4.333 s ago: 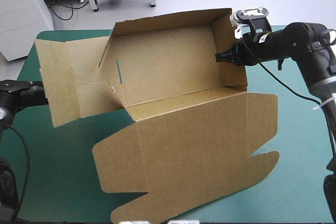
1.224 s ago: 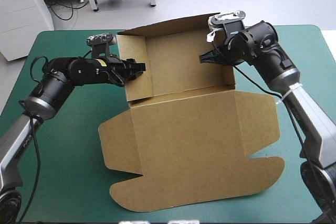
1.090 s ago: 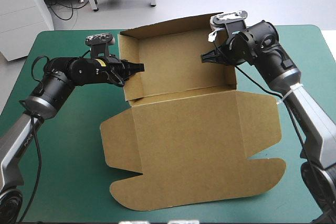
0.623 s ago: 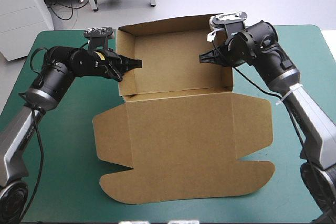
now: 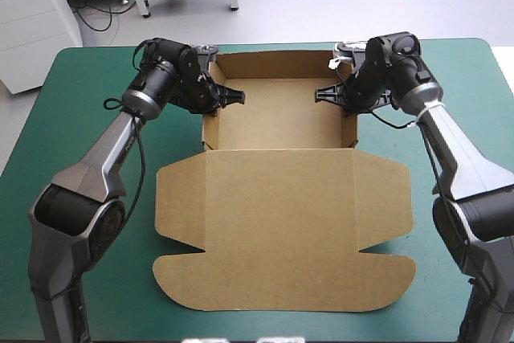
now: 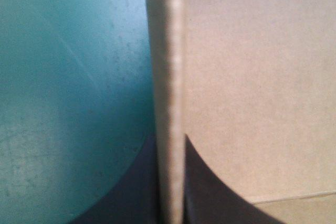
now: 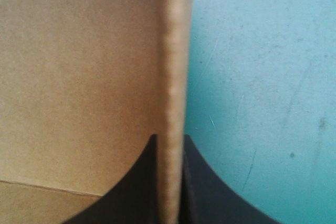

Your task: Fold the box

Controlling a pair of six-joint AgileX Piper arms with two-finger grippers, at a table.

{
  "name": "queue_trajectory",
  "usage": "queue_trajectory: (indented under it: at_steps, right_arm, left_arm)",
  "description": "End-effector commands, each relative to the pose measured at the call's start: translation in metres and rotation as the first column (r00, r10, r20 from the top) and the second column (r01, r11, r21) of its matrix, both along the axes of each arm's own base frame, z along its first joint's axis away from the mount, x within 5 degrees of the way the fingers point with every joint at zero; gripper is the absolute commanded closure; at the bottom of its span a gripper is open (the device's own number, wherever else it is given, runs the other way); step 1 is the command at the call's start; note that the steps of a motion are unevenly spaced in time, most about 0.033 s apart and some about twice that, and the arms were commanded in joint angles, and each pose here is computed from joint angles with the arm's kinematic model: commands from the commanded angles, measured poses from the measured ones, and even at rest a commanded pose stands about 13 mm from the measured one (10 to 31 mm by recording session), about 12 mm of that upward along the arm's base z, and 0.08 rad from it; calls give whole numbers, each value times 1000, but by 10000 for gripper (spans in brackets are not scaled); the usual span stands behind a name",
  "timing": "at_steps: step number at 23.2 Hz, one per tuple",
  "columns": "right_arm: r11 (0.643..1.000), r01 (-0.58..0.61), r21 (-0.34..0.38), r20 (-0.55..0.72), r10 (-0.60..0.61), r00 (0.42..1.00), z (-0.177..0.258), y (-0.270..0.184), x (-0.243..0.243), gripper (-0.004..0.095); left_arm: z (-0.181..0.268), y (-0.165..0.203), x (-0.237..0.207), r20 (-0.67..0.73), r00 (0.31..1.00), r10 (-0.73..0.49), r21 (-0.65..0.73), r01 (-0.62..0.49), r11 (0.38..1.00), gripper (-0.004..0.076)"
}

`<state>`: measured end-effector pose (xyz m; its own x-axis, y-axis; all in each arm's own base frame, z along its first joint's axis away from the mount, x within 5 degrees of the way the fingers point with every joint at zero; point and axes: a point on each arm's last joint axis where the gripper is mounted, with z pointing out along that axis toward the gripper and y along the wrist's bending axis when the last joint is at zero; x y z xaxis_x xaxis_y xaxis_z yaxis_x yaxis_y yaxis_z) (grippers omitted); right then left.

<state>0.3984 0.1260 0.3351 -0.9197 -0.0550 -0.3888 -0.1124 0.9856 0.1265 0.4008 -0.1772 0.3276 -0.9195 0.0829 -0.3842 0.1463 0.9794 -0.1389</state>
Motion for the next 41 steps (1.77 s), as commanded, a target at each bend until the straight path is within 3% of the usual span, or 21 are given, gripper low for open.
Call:
queue_trajectory:
  at_steps: [1,8,11,15,18,21,25,27,33,36,38,39,41]
  right_arm:
    - [999,-44,23,41,43,998,18,-2,-4,911]
    - [997,-83,-6,-36,83,996,-18,3,13,892]
    - [996,-94,-9,-47,94,995,-23,4,15,748]
    - [996,-94,-3,-53,94,994,-25,5,16,481]
    - [996,-91,1,-55,91,994,-25,5,16,261]
    - [997,-81,4,-56,82,995,-25,5,16,132]
    - [999,-39,6,-61,40,997,-25,4,16,110]
    - [1000,-29,5,-61,29,998,-25,4,16,110]
    - [999,19,47,13,-20,1000,3,-6,16,112]
    - [997,30,75,106,-38,994,38,-15,7,115]
    - [996,34,87,148,-47,988,56,-18,-3,116]
    - [995,33,92,180,-49,982,69,-21,-12,116]
    - [993,28,112,212,-52,976,85,-23,-26,116]
  left_arm:
    - [8,-1,-4,-14,1000,-11,-4,11,1000,756]
    - [-22,-9,7,-89,996,-18,-8,17,1000,756]
    - [-22,-9,7,-85,996,-42,-1,42,999,756]
    - [-22,-13,5,-85,989,-123,-24,121,992,731]
    - [-21,-14,5,-84,986,-143,-30,141,990,630]
    - [-21,-14,5,-84,986,-143,-32,141,990,457]
    - [-22,-12,6,-76,988,-134,-1,134,991,206]
    - [-22,-11,7,-72,989,-132,12,133,991,186]
    - [14,-7,12,67,989,-132,30,130,991,198]
    - [47,-5,12,187,974,-129,20,128,992,288]
    - [69,-3,8,253,959,-125,4,129,992,397]
    - [87,0,1,305,943,-135,0,142,990,542]
    - [111,6,-13,364,916,-167,11,175,984,748]
